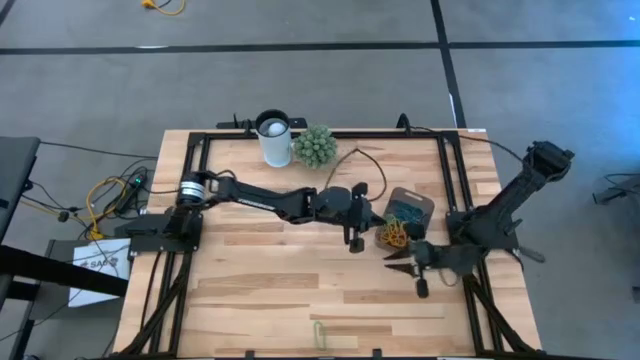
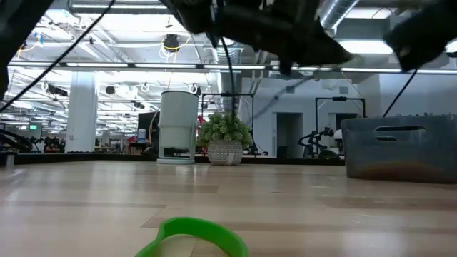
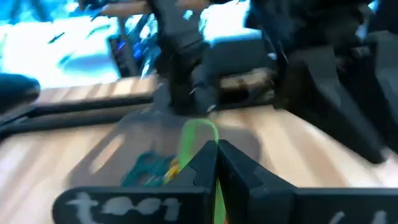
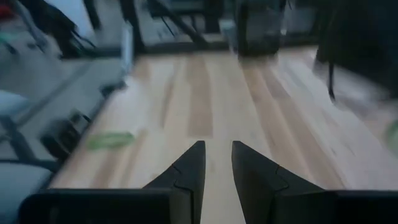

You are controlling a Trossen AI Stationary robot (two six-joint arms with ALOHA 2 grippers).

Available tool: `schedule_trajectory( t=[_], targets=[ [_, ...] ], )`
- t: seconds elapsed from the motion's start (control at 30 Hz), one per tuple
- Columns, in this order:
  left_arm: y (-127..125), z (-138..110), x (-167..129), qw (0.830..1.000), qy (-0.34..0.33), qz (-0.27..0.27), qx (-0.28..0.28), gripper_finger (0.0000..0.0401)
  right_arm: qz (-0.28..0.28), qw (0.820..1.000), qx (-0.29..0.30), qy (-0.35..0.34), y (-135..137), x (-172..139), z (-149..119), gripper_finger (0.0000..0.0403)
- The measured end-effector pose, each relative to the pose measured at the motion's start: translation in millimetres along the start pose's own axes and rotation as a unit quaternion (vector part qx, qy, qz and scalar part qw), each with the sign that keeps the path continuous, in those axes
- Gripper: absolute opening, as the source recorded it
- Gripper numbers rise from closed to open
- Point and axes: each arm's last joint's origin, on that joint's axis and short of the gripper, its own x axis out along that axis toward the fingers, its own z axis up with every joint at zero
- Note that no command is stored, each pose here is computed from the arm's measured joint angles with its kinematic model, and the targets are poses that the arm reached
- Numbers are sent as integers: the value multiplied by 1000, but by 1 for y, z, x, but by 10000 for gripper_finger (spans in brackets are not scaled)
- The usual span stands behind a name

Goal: Pick and place items into bin
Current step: Put the green rubber band into the black bin

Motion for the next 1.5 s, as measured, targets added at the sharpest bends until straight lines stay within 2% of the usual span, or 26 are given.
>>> schedule_trajectory(
  t=[0.13,0.27,0.37,0.53,0.8,1.1,1.27,1.37,1.5],
  targets=[
    [8,-15,16,997,-44,-37,-43,0,43,998,-12,-41,9,-23,11,72],
    [14,-35,34,995,-25,-52,-84,0,74,994,-52,-59,21,-41,11,72],
    [14,-49,50,995,-17,-54,-86,0,80,992,-77,-65,27,-49,9,72],
    [12,-66,76,993,-2,-61,-104,0,84,991,-84,-69,31,-56,7,72],
    [21,-69,83,990,62,-36,-122,6,85,990,-85,-68,32,-56,7,72],
    [22,-68,81,986,100,-59,-118,63,85,990,-87,-66,31,-56,6,72],
    [22,-48,80,982,110,-85,-127,91,85,990,-87,-66,31,-56,6,72],
    [24,-17,68,979,143,-92,-111,95,85,990,-88,-66,31,-56,6,72],
    [27,27,40,975,203,-66,-60,96,85,991,-86,-62,31,-56,5,72]
  ],
)
